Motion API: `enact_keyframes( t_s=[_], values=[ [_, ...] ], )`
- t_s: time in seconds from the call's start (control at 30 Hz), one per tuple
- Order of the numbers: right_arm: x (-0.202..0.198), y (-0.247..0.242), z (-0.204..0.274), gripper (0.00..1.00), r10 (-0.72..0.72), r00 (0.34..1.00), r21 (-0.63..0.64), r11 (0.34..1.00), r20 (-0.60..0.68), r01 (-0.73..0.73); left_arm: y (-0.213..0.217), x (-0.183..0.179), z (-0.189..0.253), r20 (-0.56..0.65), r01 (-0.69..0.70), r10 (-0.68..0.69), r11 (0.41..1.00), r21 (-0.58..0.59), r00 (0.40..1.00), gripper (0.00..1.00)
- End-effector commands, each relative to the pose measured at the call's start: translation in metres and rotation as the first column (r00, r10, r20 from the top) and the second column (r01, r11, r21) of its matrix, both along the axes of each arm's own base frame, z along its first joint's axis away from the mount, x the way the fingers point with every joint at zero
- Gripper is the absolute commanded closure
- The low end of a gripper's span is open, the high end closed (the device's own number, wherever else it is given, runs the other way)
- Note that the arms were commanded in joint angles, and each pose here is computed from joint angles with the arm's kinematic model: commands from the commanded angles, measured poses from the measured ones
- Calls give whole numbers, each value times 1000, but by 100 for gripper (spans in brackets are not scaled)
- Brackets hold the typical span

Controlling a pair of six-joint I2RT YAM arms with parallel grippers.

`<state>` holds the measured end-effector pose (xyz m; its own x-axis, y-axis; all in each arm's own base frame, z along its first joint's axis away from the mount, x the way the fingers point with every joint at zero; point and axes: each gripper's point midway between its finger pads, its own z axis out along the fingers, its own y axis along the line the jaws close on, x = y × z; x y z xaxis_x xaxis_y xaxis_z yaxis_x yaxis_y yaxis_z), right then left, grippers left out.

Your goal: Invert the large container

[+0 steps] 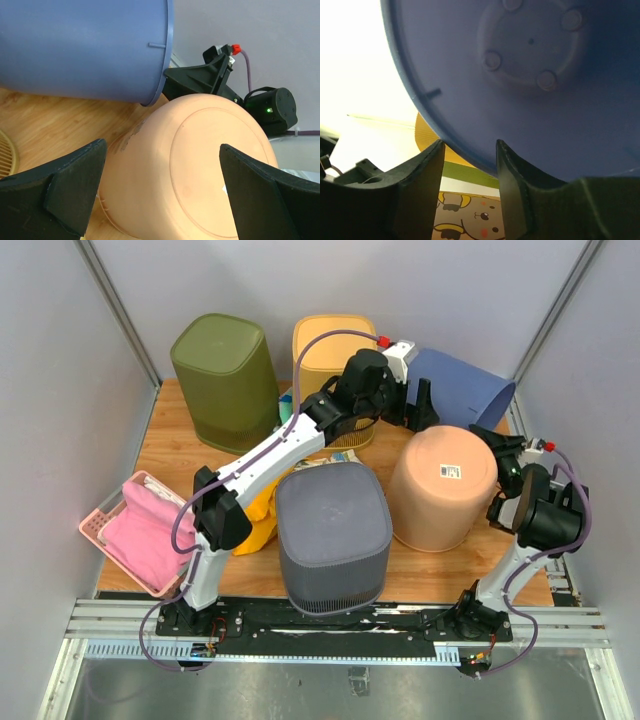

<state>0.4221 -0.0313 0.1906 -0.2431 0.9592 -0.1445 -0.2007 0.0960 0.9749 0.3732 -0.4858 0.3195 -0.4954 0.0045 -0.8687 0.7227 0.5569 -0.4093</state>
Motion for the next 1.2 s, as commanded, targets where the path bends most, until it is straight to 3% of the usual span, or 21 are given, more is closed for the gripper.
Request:
enact_keyframes(
  t_s=[0.0,0.2,0.43,0.6,0.93,1.17],
  values=[
    [2,-4,8,49,-32,999,43,999,-6,32,1,-5,29,60,7,-5,999,-34,998,1],
    [12,-13,31,45,-87,996,-38,996,-6,86,6,-8,39,77,4,-1,999,-39,997,1],
    [8,-25,37,40,-195,974,-276,948,-118,157,9,-7,37,86,-5,7,1000,-26,996,1],
    [19,-39,56,37,-245,961,-392,903,-127,179,9,-7,34,84,-5,6,1000,-19,996,1],
    [58,-51,64,38,-211,962,-396,909,-174,128,18,-6,32,97,-33,31,999,12,995,1],
    [84,-50,59,58,-149,975,-298,950,-166,94,18,-11,21,65,-19,17,1000,22,998,1]
  ],
)
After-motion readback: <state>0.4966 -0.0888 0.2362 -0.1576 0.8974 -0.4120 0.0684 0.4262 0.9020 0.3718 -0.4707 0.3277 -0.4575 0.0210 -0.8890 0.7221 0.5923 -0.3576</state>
